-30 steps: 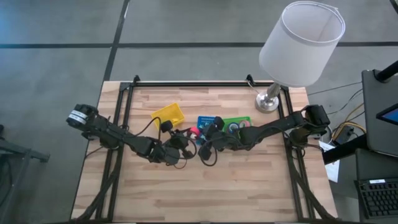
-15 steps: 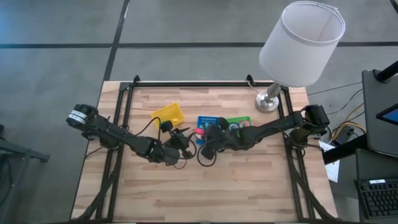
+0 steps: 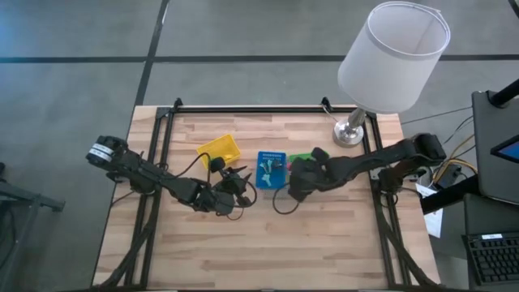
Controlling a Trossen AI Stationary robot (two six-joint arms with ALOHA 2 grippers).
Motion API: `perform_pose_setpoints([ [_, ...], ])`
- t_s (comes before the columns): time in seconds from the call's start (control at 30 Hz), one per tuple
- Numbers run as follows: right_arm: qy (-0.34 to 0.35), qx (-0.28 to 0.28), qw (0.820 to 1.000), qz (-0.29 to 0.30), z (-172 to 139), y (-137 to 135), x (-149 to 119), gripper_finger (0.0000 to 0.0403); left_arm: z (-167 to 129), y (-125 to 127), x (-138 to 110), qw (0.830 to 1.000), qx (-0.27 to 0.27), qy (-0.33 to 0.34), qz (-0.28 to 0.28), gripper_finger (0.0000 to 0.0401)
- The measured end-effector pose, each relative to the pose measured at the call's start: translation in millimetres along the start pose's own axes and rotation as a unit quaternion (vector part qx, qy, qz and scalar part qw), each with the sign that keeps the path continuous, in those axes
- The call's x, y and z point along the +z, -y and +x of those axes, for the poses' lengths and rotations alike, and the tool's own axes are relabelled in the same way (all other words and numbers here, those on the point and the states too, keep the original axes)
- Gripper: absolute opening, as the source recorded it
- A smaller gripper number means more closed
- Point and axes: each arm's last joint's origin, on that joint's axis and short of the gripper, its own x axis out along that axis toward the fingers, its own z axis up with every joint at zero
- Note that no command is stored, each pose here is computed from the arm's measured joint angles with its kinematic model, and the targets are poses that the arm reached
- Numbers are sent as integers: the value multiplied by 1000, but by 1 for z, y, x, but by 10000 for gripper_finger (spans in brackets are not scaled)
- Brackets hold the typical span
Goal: Pick and place Stapler, Stapler remover, tape
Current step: Put the orange tape into the green basket
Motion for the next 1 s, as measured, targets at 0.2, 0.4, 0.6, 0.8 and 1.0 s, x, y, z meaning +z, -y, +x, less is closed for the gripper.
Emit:
perform_pose_setpoints([
  [0.2,-97,-3,993,-67,-11,16,-16,124,0,0,0,1000,0,-1,-11,136],
  [0.4,-117,-13,983,-139,-3,22,-30,128,0,0,0,1000,0,-1,-13,136],
  [0.6,-137,-37,975,-173,11,28,-50,121,0,0,0,1000,0,-1,-14,136],
  [0.8,-132,-74,975,-161,18,32,-60,133,1,-1,0,1000,2,-1,-14,136],
  [1.0,-132,-74,976,-156,18,32,-60,153,3,-2,0,1000,4,-2,-15,136],
])
